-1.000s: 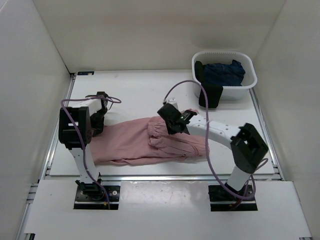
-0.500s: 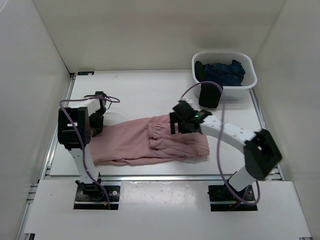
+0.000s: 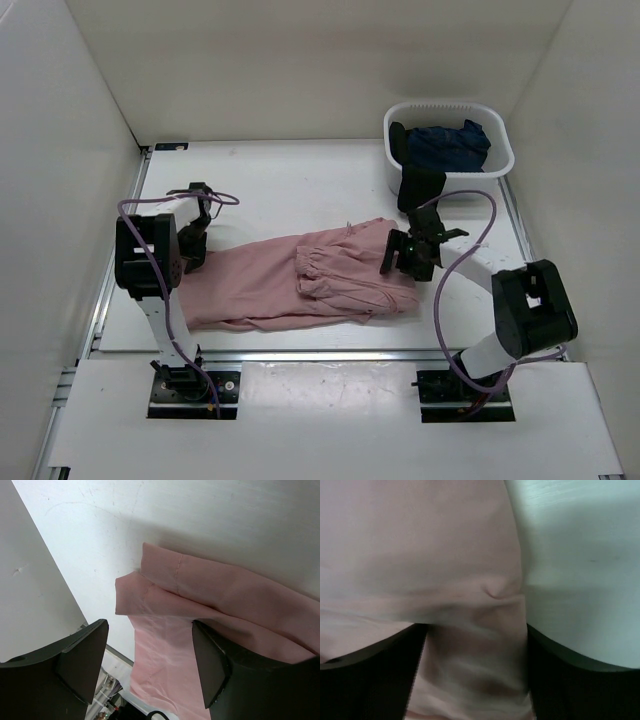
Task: Fold and stack the trousers
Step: Fold the trousers
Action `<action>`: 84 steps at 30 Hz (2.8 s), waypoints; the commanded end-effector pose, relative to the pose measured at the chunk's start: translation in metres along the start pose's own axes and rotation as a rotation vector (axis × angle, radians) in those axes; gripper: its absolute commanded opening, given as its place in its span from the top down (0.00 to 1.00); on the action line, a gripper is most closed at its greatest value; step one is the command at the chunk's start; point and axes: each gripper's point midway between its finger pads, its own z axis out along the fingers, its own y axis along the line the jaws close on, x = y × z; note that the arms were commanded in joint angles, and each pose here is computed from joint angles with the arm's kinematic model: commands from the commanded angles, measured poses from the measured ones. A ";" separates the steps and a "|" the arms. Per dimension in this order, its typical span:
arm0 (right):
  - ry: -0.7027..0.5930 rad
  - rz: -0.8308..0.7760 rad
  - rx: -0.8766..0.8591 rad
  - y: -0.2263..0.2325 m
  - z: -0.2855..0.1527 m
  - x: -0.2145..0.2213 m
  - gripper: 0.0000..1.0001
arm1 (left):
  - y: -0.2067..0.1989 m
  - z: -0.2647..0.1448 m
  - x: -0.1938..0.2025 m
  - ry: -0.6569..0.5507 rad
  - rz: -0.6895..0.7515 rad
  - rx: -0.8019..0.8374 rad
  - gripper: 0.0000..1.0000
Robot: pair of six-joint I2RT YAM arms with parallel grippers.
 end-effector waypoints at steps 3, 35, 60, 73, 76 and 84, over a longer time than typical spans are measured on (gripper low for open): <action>0.069 0.070 -0.113 0.003 0.005 0.014 0.66 | -0.001 -0.010 -0.010 -0.050 -0.055 0.049 0.19; 0.074 -0.687 0.092 0.247 -0.088 0.003 1.00 | 0.020 -0.058 -0.046 -0.155 -0.123 0.131 0.00; -0.256 -0.310 0.129 0.154 -0.157 -0.096 1.00 | -0.210 -0.176 0.037 -0.122 0.392 0.903 0.00; -0.335 -0.402 0.276 0.109 -0.182 -0.103 1.00 | -0.240 -0.120 -0.035 -0.198 0.423 0.574 0.86; -0.377 -0.489 0.286 0.108 -0.196 -0.110 1.00 | -0.247 -0.137 -0.071 -0.263 0.401 0.576 0.86; -0.401 -0.749 0.128 0.177 -0.189 -0.106 1.00 | -0.250 -0.147 -0.149 -0.377 0.335 0.471 0.86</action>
